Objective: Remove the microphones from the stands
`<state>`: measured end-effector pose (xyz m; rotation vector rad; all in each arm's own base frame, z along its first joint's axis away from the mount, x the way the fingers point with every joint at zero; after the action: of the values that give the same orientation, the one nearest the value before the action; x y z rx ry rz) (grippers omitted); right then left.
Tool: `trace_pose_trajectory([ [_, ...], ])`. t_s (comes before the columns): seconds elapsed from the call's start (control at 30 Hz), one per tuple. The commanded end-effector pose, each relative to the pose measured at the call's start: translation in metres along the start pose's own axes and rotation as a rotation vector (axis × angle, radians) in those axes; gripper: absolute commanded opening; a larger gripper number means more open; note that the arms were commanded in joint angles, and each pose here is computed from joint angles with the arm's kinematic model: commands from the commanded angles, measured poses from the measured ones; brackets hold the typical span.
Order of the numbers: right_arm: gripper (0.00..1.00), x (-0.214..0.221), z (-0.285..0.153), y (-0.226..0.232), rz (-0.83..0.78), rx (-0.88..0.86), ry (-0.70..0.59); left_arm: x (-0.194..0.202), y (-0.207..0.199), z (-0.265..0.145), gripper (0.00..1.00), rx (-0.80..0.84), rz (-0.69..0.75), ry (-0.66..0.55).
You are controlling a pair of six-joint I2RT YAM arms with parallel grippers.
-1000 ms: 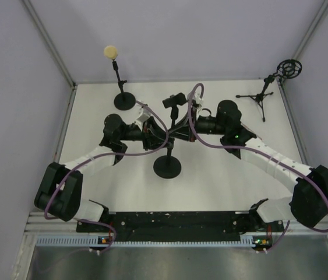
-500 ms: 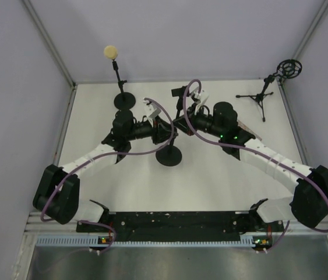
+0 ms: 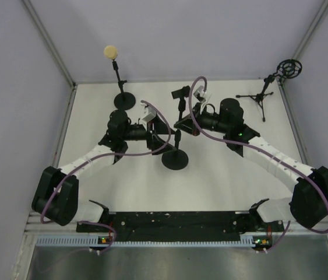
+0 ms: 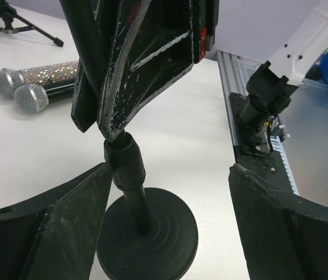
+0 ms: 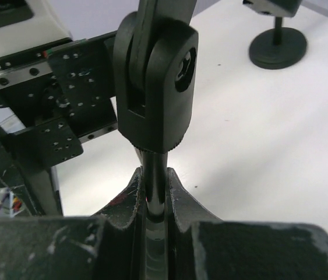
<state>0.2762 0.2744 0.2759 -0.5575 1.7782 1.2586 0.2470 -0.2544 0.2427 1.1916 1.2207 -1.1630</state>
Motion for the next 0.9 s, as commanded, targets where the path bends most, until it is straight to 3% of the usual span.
trace_pose_trajectory([
  [0.0,0.0,-0.038,-0.016,0.078,-0.054,-0.359,-0.058,-0.014,-0.013,0.0,0.91,0.092,0.072,-0.039],
  [0.27,0.0,-0.038,-0.026,0.096,-0.029,-0.487,-0.046,-0.008,-0.02,0.001,0.98,0.143,0.056,-0.03],
  [0.6,0.0,-0.03,-0.007,0.064,-0.016,-0.355,-0.09,-0.02,-0.056,0.001,0.99,0.359,0.038,-0.071],
  [0.87,0.0,-0.04,-0.007,0.037,-0.198,-0.16,-0.111,-0.016,-0.06,-0.001,0.94,0.419,-0.002,-0.018],
])
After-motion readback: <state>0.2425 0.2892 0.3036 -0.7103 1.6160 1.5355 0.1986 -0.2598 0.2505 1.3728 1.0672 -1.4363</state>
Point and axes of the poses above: each gripper's point midway between its finger pads, its own z axis out along the fingers, its own y axis along the line the jaws close on, x = y × z, the point moved 4 cm from there along -z, back along the fingers, and after that the axes turned 15 degrees about z, right-handed, at the moved point
